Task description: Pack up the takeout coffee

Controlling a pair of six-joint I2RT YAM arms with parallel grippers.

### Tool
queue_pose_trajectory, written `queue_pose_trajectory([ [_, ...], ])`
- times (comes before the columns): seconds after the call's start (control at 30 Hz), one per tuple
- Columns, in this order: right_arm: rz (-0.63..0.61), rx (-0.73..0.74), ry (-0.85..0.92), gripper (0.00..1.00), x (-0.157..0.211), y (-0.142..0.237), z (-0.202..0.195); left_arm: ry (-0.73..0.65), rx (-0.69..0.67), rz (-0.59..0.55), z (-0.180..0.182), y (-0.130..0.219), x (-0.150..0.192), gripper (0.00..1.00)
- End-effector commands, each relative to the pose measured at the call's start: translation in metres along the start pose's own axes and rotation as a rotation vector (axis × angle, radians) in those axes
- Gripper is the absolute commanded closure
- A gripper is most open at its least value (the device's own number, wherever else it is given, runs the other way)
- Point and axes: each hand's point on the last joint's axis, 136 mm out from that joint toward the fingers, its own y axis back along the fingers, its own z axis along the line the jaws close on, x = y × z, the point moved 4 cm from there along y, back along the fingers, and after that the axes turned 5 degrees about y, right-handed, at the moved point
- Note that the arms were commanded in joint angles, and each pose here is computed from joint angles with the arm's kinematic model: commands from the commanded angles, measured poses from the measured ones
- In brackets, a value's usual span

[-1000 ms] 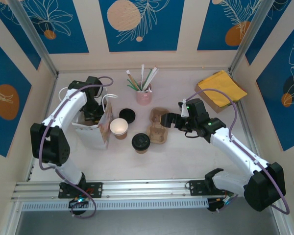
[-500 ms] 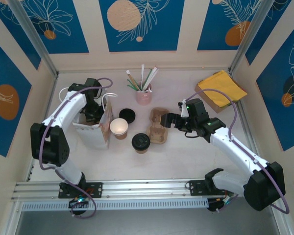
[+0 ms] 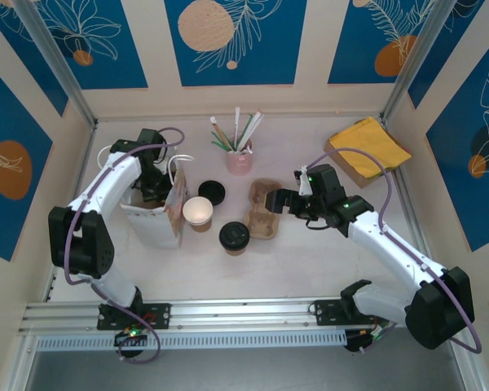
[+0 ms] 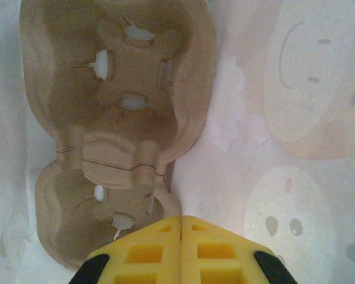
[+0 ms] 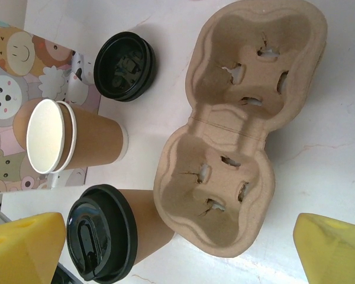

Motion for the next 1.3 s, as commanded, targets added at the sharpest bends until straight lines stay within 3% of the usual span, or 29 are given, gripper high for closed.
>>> queue_pose_trajectory([
  [0.0, -0.007, -0.026, 0.023, 0.01, -0.007, 0.004, 0.01, 0.013, 0.02, -0.019, 0.002, 0.009, 0.001, 1.0],
  [0.63, 0.003, -0.021, 0.023, 0.01, -0.007, 0.0, 0.012, 0.032, 0.095, -0.06, -0.002, 0.019, -0.009, 1.0],
  [1.27, 0.007, -0.014, 0.025, 0.01, -0.005, -0.002, 0.012, 0.045, 0.082, -0.07, 0.002, 0.018, -0.01, 1.0],
])
